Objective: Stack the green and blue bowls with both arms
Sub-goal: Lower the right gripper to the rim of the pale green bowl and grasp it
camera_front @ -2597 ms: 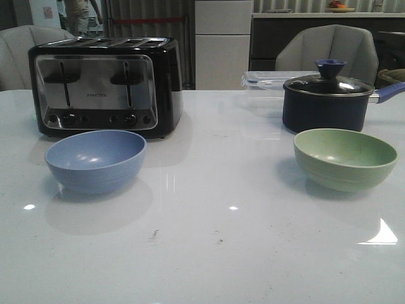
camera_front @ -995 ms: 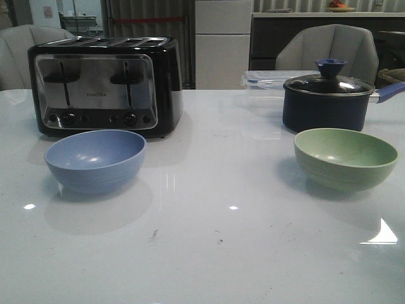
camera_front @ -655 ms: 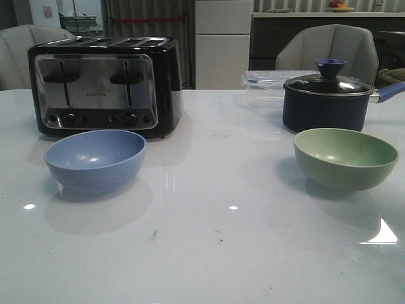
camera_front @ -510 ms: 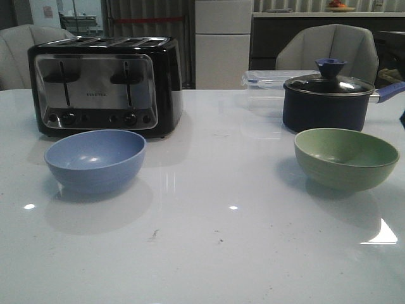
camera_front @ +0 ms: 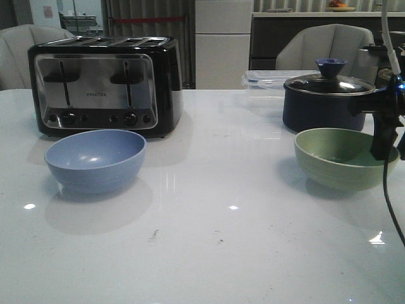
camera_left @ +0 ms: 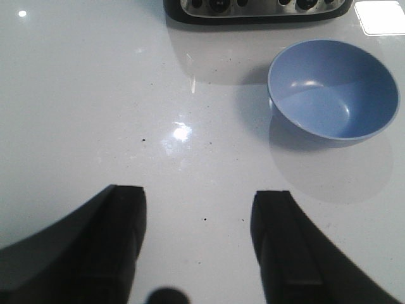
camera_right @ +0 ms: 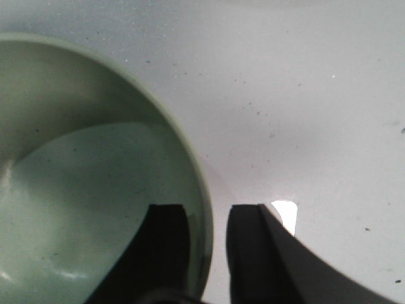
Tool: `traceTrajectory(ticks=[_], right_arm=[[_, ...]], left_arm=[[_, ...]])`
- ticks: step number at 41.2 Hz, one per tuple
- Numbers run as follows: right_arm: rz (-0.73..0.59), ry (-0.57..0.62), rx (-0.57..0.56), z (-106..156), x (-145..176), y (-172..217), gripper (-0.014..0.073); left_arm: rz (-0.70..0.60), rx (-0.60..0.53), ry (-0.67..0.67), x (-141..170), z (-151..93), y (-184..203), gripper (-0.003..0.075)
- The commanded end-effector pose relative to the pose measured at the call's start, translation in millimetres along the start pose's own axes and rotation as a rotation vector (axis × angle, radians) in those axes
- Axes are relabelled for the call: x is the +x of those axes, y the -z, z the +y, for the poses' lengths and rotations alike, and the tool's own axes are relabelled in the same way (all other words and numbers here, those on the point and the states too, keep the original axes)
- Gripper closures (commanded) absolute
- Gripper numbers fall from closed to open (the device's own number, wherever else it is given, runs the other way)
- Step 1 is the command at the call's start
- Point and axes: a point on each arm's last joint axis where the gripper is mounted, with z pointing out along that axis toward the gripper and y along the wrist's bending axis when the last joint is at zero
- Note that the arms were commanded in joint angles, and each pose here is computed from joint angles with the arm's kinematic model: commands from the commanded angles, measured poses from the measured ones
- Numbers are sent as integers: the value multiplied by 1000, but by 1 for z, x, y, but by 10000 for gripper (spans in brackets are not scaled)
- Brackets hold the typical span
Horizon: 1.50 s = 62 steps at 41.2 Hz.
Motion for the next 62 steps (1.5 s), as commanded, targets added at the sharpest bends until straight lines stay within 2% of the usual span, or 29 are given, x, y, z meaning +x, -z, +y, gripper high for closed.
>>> traceTrajectory(ticks=[1, 8, 13, 18, 24, 35, 42, 46, 52, 56, 62], right_arm=[[-94, -4, -11, 1, -13, 26, 405], [-112, 13, -17, 3, -13, 34, 536], [-159, 43, -32, 12, -13, 56, 543], [-208, 129, -88, 38, -8, 83, 543], [-242, 224, -196, 81, 3, 105, 543], [-139, 362, -297, 148, 27, 83, 543], [-88, 405, -321, 175, 37, 56, 540], [-73, 420, -325, 186, 41, 42, 500], [-49, 426, -318, 189, 43, 28, 328], [-93, 434, -309, 188, 39, 29, 225], [-181, 470, -306, 186, 34, 54, 200]], left_arm=[[-100, -7, 18, -15, 1, 5, 276], [-100, -7, 18, -15, 1, 5, 276], [-100, -7, 18, -15, 1, 5, 276], [-100, -7, 18, -15, 1, 5, 276], [-102, -7, 18, -15, 1, 5, 276], [-102, -7, 18, -15, 1, 5, 276], [-102, -7, 18, -15, 1, 5, 276], [-102, -7, 18, -15, 1, 5, 276], [-103, -7, 18, -15, 1, 5, 276], [-106, -7, 18, -16, 1, 5, 276], [-108, -8, 18, -16, 1, 5, 276]])
